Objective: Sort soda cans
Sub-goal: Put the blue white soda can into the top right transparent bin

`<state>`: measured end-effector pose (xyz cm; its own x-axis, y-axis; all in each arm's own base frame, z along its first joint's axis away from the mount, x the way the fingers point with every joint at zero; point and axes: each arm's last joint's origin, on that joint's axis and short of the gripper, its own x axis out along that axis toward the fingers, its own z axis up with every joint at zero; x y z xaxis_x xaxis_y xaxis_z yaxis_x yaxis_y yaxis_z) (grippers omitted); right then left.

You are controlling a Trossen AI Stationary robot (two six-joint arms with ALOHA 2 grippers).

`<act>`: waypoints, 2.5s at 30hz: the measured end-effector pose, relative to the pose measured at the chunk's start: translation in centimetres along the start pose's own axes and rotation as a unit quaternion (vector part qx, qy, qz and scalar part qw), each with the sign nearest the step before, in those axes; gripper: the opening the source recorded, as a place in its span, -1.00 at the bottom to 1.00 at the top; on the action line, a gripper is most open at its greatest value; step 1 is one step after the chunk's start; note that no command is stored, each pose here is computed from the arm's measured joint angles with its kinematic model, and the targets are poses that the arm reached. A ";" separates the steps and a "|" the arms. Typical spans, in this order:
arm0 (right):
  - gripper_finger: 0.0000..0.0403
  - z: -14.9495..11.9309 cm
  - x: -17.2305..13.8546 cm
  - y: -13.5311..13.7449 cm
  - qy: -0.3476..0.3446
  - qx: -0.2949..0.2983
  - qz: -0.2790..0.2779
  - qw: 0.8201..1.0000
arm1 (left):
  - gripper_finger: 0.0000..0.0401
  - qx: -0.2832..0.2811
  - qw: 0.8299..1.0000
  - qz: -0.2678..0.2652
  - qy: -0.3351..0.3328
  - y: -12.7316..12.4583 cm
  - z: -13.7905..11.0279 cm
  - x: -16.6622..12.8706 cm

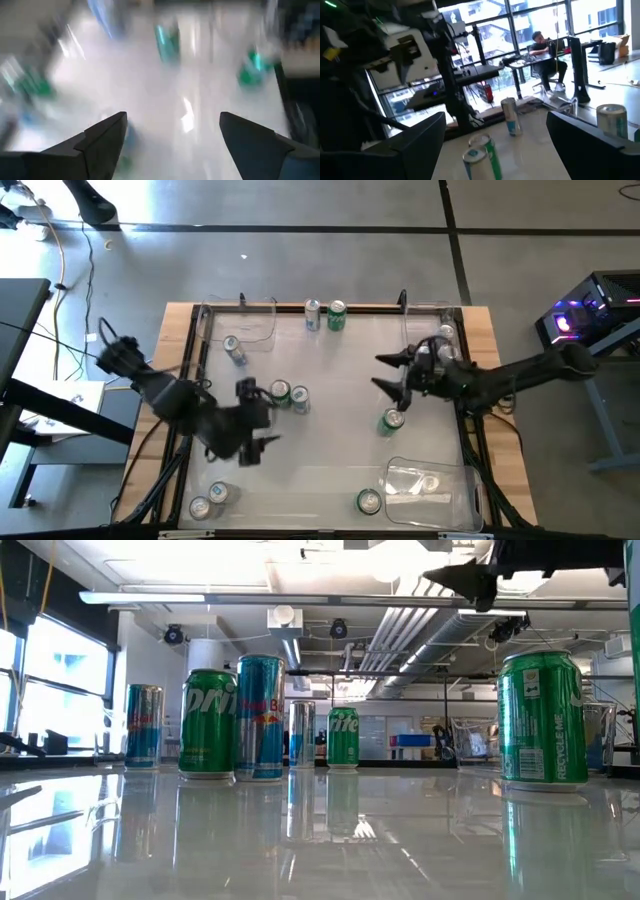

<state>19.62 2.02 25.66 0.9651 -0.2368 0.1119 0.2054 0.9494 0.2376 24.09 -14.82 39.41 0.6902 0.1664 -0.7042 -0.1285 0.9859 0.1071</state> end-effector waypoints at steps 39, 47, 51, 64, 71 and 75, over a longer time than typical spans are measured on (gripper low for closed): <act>0.70 -2.7 1.8 2.0 -0.004 -0.010 0.027 1.000 | 0.78 -0.384 0.821 0.071 0.416 -14.4 -16.5 -1.3; 0.70 -2.8 1.8 2.0 -0.001 -0.011 0.027 1.000 | 0.78 -0.382 0.828 0.080 0.403 -14.3 -17.3 -0.5; 0.70 -2.9 1.8 1.9 0.005 -0.004 0.026 1.000 | 0.78 -0.386 0.827 0.064 0.404 -14.6 -18.1 0.5; 0.70 -3.0 1.8 1.9 0.011 -0.002 0.025 1.000 | 0.56 -0.384 0.834 0.040 0.393 -15.0 -19.2 1.8; 0.70 -3.1 1.8 2.0 0.012 0.007 0.029 0.999 | 0.43 -0.388 0.821 -0.015 0.418 -15.3 -18.5 1.1; 0.70 -3.1 1.7 2.3 0.014 0.003 0.034 0.999 | 0.43 -0.407 0.803 -0.062 0.431 -15.2 -16.3 -0.8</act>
<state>22.22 4.41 23.38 0.9810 -0.1652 0.1018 0.1374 0.9619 0.2366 13.88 -30.17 26.85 0.0299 -0.3517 -0.9356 -0.7622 0.5975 -0.2490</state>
